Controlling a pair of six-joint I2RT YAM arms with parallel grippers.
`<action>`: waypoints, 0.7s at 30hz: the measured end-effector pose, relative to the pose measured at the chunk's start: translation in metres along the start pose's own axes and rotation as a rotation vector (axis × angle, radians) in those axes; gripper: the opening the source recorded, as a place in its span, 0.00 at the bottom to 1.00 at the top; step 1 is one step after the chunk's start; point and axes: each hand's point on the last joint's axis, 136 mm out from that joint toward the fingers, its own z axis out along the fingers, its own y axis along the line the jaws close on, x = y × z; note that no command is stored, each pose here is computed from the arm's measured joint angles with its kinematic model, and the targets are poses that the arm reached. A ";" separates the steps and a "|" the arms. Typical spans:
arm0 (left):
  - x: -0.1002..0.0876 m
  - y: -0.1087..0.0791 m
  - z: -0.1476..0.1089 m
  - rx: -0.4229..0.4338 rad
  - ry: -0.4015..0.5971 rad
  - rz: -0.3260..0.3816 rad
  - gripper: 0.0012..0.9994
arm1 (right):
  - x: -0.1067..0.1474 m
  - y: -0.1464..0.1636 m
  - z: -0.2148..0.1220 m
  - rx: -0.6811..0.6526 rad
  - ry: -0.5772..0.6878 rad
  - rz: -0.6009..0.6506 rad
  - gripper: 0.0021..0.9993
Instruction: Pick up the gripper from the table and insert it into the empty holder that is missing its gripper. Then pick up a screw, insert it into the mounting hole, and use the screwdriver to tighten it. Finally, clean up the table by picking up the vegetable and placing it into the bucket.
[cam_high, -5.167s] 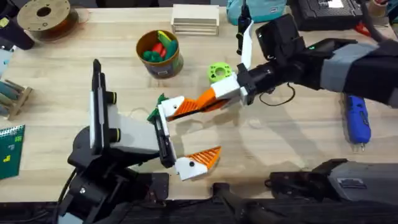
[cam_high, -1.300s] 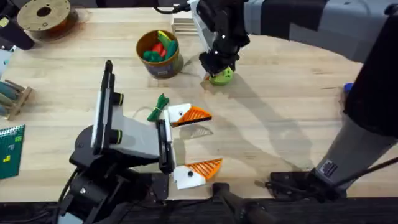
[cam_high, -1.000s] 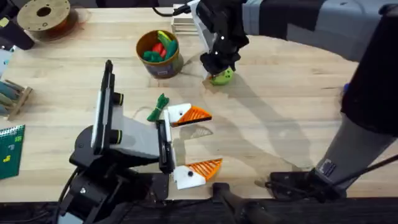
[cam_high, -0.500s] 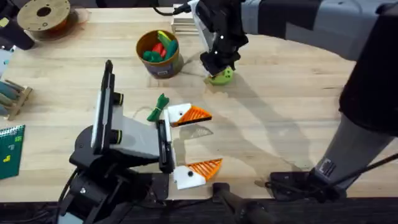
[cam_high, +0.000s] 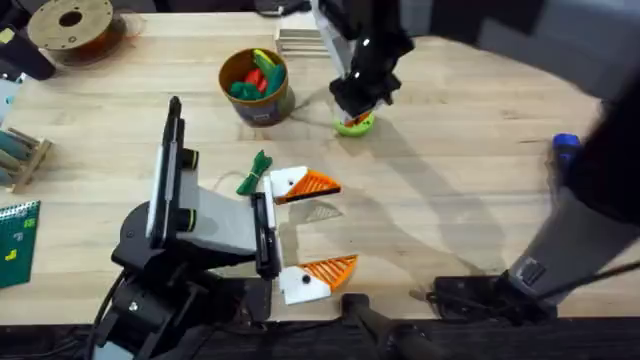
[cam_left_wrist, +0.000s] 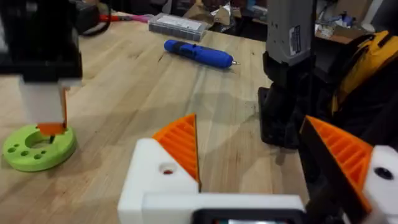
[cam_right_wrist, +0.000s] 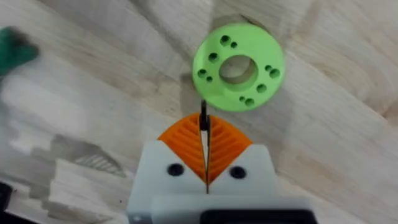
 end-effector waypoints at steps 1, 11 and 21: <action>0.000 0.000 0.000 0.000 0.000 0.000 0.99 | 0.000 0.000 -0.009 -0.001 -0.017 0.000 0.01; 0.000 0.000 0.000 0.000 0.000 0.000 0.99 | 0.027 0.018 -0.119 -0.106 -0.197 -0.056 0.01; 0.000 0.000 0.000 0.000 0.000 0.000 0.99 | 0.059 0.086 -0.147 -0.254 -0.202 -0.227 0.01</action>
